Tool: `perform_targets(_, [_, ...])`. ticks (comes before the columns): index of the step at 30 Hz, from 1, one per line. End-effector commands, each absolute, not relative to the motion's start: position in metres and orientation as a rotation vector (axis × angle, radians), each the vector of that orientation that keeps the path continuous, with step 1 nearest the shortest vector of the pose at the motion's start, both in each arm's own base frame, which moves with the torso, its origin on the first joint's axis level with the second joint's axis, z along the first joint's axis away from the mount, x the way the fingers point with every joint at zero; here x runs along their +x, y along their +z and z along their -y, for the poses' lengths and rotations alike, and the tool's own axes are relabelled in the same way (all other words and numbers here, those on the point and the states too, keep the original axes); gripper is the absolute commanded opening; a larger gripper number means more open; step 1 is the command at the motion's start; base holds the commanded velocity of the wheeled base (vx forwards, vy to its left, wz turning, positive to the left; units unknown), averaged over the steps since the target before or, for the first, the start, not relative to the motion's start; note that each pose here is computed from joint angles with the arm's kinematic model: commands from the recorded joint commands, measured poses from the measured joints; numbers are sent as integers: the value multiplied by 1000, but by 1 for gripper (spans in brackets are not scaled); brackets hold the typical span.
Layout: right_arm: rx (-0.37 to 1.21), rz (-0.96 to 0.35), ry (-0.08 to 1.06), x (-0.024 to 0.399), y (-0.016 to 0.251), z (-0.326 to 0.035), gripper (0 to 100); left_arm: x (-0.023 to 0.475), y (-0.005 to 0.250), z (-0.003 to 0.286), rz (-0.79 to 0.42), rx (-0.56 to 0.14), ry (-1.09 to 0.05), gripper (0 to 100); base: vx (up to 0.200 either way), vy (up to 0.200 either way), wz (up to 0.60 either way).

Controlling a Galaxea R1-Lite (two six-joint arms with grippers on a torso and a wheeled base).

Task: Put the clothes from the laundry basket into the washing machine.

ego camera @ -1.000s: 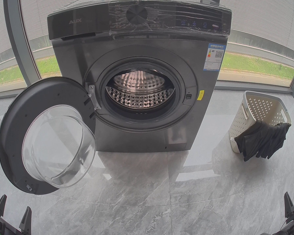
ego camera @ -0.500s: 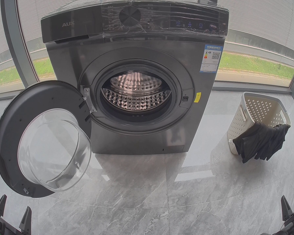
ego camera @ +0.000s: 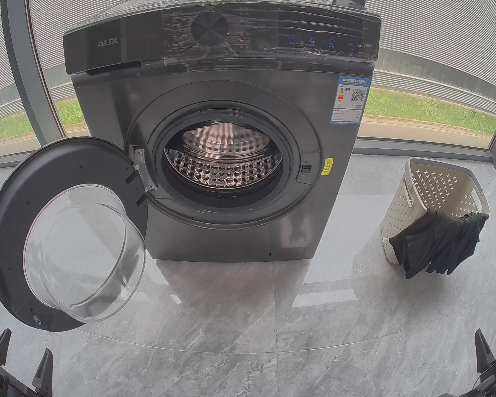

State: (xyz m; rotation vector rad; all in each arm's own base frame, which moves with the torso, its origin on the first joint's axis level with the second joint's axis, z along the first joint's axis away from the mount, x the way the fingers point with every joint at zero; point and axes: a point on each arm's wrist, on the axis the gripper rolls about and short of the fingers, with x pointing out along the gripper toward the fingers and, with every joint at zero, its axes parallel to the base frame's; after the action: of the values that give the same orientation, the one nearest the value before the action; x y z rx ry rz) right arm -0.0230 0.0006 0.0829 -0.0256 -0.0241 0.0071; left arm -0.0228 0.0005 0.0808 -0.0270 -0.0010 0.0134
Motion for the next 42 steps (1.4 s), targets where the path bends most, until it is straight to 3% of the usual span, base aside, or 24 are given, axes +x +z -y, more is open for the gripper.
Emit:
perform_targets(1, [-20,22,7,-23,78,-1,100,-23,76,-1,2,-28,14,100,0,-200,0])
perform_targets(19, [-11,17,6,-23,77,-1,100,-23,76,-1,2,-28,14,100,0,-33,0])
perform_targets(42, [-11,17,8,-23,77,-1,100,-23,76,-1,2,-28,14,100,0,-200,0])
